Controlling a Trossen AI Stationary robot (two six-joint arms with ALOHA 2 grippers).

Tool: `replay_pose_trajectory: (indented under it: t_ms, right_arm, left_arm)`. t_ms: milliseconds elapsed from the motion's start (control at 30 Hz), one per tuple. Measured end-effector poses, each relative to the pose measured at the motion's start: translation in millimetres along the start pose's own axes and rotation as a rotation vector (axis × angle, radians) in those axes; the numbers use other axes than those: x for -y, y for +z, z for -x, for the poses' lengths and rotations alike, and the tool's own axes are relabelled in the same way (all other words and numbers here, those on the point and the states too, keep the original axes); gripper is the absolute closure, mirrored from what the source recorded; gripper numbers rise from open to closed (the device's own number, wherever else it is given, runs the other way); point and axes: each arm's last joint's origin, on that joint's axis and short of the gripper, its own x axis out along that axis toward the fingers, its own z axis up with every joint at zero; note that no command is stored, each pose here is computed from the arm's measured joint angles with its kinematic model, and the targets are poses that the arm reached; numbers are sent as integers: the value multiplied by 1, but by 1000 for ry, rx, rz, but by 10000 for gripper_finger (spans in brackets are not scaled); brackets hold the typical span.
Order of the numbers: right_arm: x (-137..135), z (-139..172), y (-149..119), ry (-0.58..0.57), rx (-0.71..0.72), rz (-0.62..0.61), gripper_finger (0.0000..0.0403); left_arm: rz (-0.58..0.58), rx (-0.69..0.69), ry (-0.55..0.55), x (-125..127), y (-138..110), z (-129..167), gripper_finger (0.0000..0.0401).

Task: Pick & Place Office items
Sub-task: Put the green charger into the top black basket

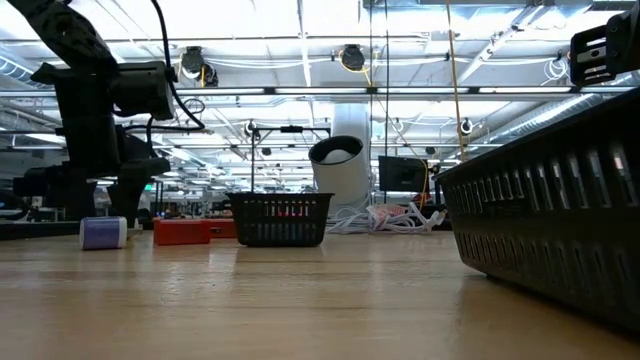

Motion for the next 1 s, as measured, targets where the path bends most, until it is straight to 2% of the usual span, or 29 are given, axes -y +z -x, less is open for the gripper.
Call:
replay_pose_trajectory:
  t_ms: [333,567,700,1000]
  right_arm:
    - [0,0,0,0,0,0,174]
    - [0,0,0,0,0,0,170]
    - [0,0,0,0,0,0,173]
    - [0,0,0,0,0,0,173]
  left_arm:
    - [2,-7,-6,0,0,0,141]
    - [-2,-5,-11,1,0,0,224]
    - [-76,12,-42,4,2,0,274]
    - [-162,67,-172,24,10,18,275]
